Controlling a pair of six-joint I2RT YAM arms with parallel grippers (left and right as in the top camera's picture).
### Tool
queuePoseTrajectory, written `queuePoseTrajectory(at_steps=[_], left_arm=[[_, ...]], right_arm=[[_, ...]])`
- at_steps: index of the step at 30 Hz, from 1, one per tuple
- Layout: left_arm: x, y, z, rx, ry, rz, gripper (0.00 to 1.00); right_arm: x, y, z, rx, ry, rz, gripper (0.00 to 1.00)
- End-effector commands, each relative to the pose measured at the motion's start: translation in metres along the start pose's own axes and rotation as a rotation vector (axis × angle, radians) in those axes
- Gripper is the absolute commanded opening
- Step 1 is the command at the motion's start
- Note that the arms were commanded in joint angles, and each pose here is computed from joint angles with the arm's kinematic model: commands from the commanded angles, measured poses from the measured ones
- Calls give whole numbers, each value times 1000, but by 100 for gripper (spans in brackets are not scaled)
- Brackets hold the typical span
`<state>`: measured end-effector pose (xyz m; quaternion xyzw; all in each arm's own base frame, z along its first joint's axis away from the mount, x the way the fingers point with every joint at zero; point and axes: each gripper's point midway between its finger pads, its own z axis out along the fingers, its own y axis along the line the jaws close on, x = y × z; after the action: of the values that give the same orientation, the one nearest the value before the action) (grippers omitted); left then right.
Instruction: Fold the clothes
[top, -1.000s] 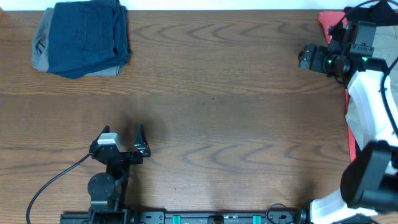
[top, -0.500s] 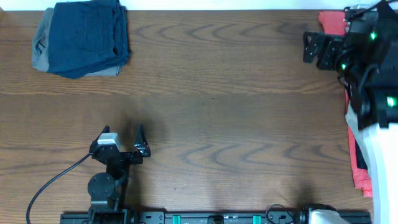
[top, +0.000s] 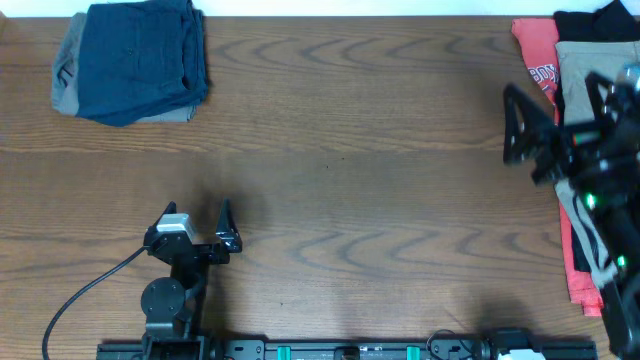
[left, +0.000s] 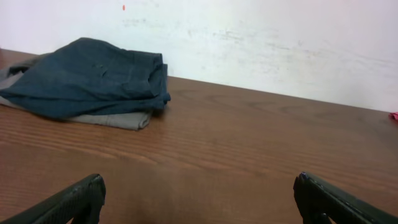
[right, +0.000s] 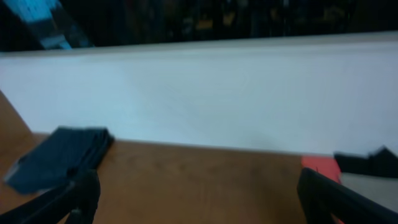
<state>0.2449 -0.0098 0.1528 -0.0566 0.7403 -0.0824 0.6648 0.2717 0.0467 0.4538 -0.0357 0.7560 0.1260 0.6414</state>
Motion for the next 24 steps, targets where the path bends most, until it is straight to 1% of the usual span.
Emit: queuePoseTrajectory(at_steps=[1,6,10,18,24], left_arm=[[14,2,1,-3,46,5,98],[14,2,1,-3,45,5,98],[14,2,1,-3,45,5,98],[14,2,1,-3,45,5,98],[14,2,1,-3,45,5,98]], right_arm=[[5,-5,-13,35,15,-28,99],[36,-5,-16,28,71,-26,99],[68,-10,-12,28,69,-27,99],[154,-15,0,-27,-18,-43,99],[200,-18,5,-57,-129,-67,99]])
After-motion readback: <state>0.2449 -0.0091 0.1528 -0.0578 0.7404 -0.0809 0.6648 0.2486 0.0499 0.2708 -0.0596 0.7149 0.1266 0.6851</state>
